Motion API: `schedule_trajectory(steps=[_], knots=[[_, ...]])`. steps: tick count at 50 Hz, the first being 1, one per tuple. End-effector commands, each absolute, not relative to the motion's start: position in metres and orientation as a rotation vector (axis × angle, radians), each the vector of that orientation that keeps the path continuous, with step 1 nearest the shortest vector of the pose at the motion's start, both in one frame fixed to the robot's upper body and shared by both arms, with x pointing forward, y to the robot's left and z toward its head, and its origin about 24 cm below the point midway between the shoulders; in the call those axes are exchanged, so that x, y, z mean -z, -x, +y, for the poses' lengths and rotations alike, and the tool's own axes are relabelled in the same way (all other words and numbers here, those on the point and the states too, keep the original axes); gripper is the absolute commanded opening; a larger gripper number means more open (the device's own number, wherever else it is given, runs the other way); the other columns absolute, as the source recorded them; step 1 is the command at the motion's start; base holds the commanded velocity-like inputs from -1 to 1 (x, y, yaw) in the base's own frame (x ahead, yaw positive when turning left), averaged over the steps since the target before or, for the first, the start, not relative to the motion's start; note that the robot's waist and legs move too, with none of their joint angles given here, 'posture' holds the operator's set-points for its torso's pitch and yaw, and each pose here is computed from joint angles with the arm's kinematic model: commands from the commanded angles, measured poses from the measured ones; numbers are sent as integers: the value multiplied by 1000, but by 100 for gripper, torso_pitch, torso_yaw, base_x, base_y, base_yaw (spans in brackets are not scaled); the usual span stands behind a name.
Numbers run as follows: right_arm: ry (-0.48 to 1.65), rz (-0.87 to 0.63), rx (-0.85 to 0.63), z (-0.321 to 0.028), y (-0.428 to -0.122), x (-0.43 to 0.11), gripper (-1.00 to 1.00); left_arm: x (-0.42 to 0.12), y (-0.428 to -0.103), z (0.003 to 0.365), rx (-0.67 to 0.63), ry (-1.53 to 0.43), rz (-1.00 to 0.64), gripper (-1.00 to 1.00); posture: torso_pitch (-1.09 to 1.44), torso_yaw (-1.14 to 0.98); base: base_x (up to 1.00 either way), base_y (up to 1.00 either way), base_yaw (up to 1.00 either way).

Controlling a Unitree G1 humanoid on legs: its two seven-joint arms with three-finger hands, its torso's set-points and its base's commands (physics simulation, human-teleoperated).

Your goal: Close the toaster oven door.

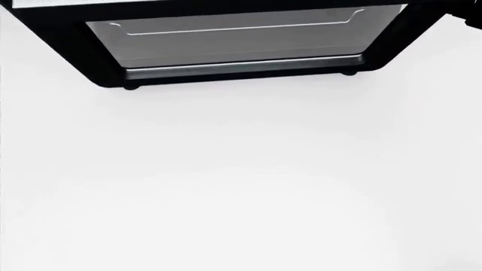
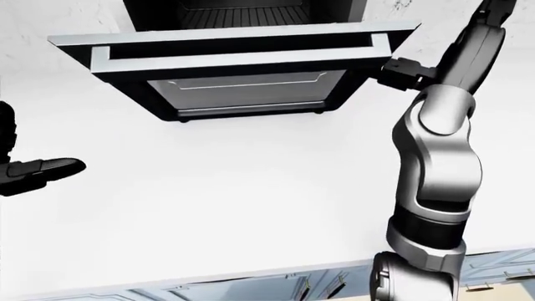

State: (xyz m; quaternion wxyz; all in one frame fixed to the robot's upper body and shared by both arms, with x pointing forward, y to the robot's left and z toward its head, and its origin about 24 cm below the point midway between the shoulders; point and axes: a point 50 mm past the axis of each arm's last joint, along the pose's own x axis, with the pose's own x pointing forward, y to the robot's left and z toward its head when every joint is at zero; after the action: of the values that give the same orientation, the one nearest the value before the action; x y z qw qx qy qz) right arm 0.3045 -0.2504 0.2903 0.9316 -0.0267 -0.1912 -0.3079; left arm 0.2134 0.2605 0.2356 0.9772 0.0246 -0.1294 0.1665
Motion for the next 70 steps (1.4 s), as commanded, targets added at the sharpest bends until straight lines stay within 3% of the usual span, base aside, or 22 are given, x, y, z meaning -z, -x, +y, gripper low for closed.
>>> schedule_trajectory(steps=[1,14,16,70], knots=[[41,-507,647,-251,-295,-312,100,-245,-210,256,-325,-65,-314,100,0,0,0,0,0],[41,-507,649,-253,-295,-312,100,-244,-201,224,-230,-40,-298,100,0,0,0,0,0],[38,-510,649,-253,-294,-313,100,-241,-199,204,-167,-15,-290,100,0,0,0,0,0],[39,-515,660,-255,-294,-314,100,-221,-196,119,51,4,-188,100,0,0,0,0,0]])
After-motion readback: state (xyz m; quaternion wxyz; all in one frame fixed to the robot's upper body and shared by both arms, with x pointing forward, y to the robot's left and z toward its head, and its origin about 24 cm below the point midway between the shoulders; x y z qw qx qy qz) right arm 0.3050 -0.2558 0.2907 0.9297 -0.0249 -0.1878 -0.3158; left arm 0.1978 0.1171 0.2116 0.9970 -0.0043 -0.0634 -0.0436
